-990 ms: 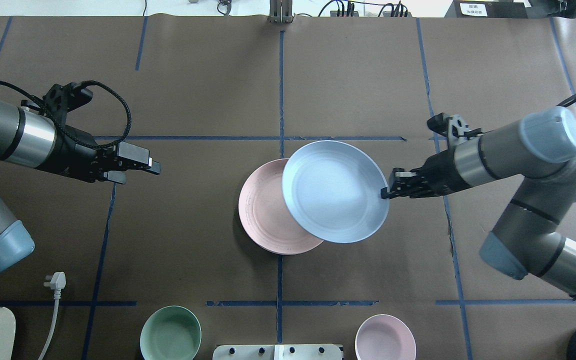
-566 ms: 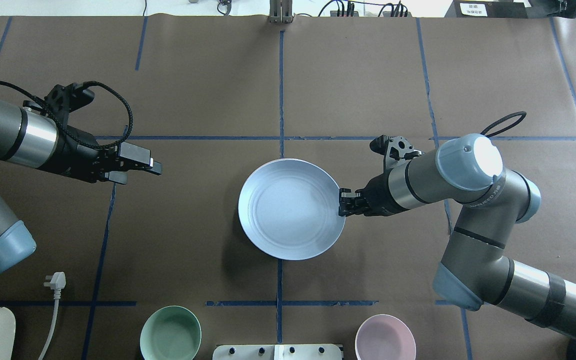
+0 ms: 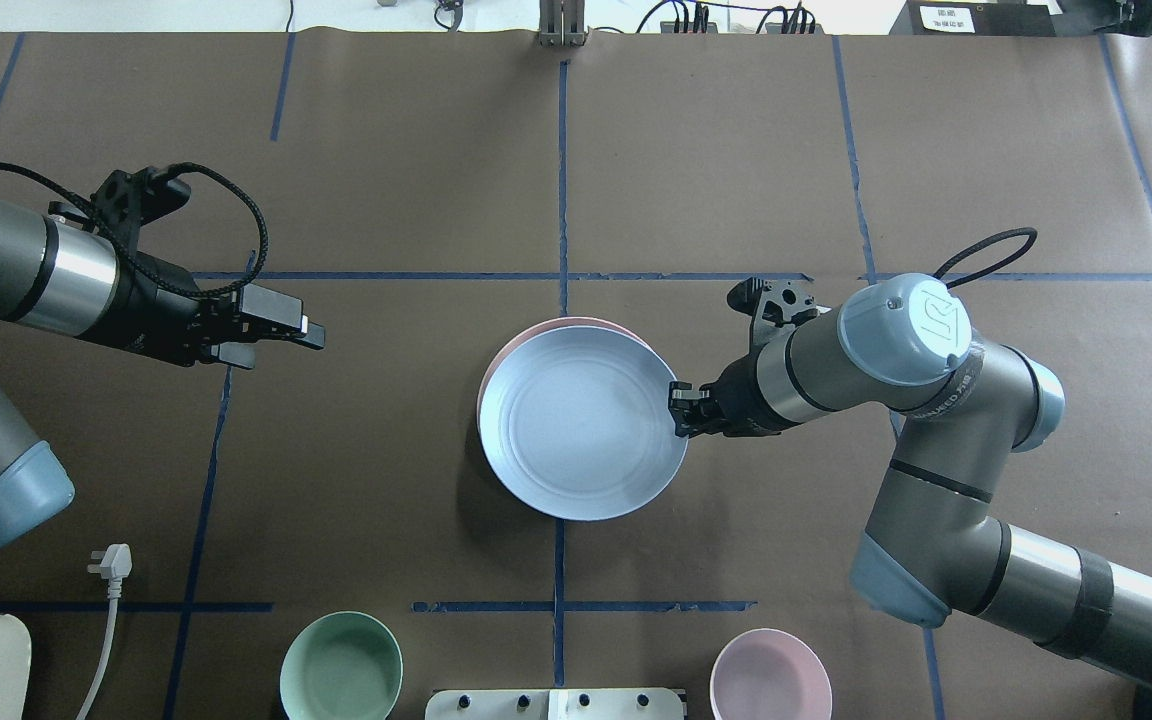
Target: Stack three plates with pink and blue
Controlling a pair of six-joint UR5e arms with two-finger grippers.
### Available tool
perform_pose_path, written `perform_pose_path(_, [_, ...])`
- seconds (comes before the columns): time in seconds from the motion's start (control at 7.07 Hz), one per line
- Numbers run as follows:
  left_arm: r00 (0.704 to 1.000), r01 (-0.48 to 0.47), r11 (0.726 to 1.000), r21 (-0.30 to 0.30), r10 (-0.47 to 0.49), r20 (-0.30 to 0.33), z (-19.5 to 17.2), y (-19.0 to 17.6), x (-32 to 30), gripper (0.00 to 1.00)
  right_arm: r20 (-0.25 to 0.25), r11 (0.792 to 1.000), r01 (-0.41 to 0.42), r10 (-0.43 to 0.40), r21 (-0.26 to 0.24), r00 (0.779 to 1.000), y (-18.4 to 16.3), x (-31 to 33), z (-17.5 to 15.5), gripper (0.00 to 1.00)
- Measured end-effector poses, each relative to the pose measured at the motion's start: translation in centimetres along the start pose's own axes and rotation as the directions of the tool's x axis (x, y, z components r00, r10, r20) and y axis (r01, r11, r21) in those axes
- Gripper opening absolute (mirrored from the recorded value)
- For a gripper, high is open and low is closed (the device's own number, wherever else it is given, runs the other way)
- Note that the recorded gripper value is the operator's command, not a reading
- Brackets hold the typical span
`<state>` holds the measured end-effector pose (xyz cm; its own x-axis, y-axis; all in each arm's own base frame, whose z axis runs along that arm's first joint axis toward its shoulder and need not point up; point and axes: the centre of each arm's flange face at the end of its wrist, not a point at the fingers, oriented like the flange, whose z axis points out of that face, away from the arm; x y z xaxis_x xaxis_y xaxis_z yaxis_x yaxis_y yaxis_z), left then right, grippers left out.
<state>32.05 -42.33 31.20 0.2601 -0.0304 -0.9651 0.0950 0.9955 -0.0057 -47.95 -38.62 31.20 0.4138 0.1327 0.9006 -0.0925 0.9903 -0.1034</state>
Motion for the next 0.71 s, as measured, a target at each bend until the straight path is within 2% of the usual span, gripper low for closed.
perform_pose_path(0.28, [1.0,0.001,1.0,0.0,-0.001,0.001,0.05,-0.01,-0.03,1.0,-0.006,0.999,-0.05,0.05,0.004,0.999,-0.12,-0.21,-0.06,0.0])
perform_pose_path(0.42, [1.0,0.001,1.0,0.0,-0.001,0.001,0.07,0.01,-0.03,1.0,-0.002,0.997,-0.07,0.07,0.01,0.998,-0.2,-0.57,-0.14,0.05])
perform_pose_path(0.57, [1.0,0.001,1.0,0.0,-0.001,0.002,0.11,0.01,-0.05,1.0,0.003,0.996,-0.09,0.09,0.016,0.996,-0.28,-0.96,-0.2,0.48])
perform_pose_path(0.71, [1.0,0.003,1.0,0.0,-0.003,0.003,0.15,-0.01,-0.09,1.0,0.003,0.994,-0.104,0.104,0.022,0.995,-0.36,-1.07,-0.14,0.99])
